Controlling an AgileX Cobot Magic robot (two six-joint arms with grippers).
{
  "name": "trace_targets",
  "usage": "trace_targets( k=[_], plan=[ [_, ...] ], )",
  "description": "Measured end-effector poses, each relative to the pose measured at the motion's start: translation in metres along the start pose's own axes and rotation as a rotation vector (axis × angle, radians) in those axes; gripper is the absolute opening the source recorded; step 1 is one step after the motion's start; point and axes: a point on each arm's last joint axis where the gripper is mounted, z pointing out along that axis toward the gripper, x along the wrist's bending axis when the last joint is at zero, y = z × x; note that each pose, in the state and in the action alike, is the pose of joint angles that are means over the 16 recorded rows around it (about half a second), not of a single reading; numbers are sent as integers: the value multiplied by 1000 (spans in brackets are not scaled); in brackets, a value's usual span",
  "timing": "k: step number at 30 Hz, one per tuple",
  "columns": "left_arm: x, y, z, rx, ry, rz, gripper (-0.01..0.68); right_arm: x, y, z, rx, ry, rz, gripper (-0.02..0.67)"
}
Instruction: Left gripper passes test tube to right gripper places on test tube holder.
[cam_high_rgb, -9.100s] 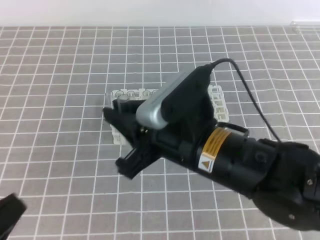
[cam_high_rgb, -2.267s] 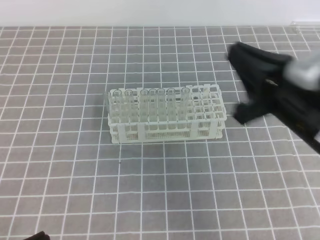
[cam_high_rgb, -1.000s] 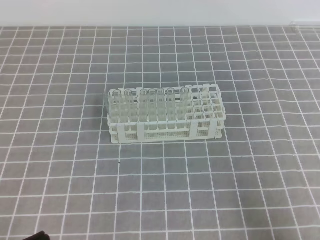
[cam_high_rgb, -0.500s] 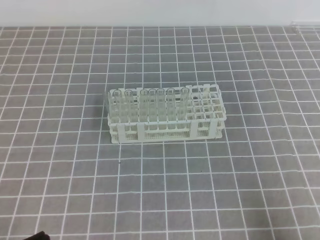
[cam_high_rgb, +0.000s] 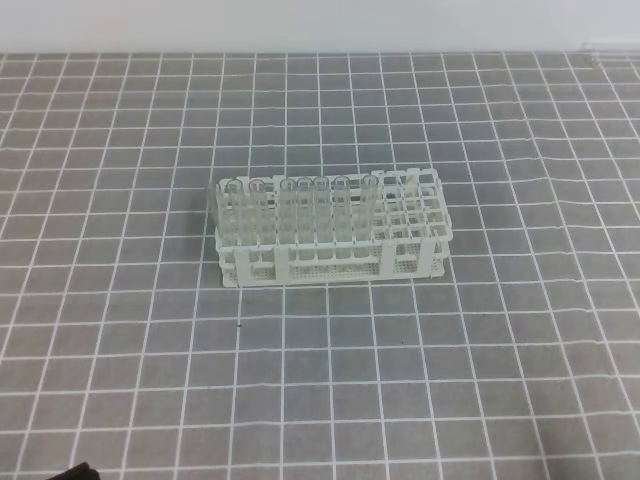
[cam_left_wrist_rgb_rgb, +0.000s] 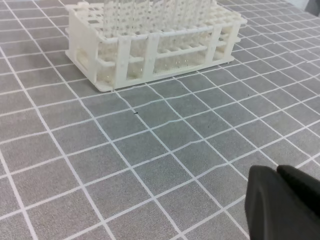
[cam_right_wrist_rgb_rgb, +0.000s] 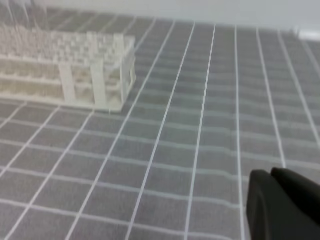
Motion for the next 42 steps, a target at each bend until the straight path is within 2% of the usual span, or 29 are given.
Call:
trace_targets(
  k=[16, 32, 42],
  plan=[
    [0, 1, -1, -1, 0, 0, -1, -3, -4, -1, 34, -56, 8, -13],
    [0, 1, -1, -4, 0, 2, -1, -3, -4, -1, 35, -59, 7, -13],
    [2, 3, -1, -25, 28, 106, -2, -3, -4, -1, 35, -59, 7, -13]
  ],
)
